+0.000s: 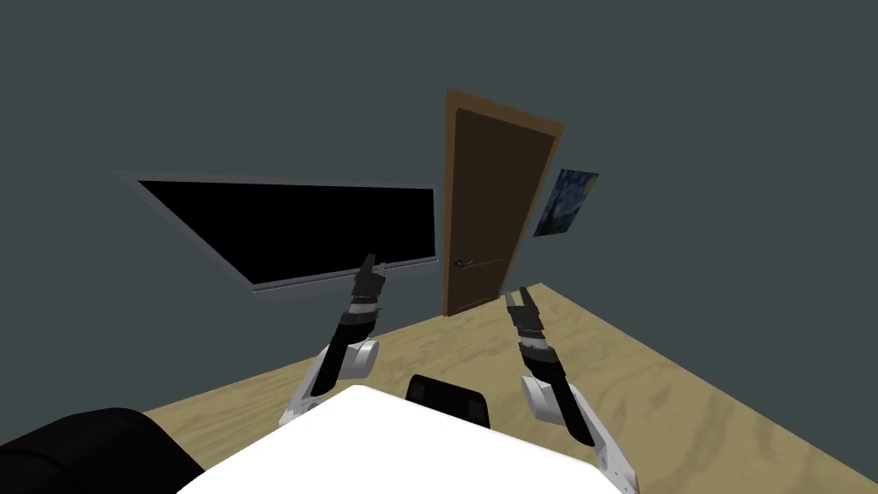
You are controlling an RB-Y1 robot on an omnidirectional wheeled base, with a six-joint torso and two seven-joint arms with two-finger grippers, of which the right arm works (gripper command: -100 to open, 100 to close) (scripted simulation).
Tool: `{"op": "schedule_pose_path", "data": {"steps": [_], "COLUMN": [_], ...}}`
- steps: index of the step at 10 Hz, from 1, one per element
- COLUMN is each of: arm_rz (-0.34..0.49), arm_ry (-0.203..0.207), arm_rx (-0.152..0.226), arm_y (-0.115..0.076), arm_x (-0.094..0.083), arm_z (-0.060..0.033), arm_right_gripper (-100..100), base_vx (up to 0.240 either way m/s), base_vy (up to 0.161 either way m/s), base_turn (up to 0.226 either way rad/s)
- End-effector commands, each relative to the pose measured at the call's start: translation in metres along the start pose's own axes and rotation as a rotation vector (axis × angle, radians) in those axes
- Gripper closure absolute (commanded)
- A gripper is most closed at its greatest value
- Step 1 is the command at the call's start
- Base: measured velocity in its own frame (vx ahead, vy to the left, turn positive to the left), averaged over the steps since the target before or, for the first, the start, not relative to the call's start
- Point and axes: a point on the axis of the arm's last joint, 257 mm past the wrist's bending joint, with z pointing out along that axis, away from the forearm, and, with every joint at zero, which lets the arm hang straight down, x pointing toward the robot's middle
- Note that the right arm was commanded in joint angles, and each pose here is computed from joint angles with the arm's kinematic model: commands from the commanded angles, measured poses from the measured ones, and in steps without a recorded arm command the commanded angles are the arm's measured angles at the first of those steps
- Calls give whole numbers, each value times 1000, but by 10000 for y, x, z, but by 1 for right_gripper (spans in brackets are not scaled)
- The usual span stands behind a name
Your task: Pull the door open
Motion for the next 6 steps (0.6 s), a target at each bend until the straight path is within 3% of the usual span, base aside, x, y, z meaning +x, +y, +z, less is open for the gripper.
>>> {"op": "schedule_pose_path", "data": {"steps": [1,6], "arm_rz": [4,17], "arm_ry": [3,37], "arm_rx": [29,111], "arm_y": [-139,-567], "arm_x": [-9,-23], "arm_z": [-21,-100], "arm_right_gripper": [-100,-100], "base_vx": [70,64], "base_vy": [18,13], "base_turn": [38,99]}}
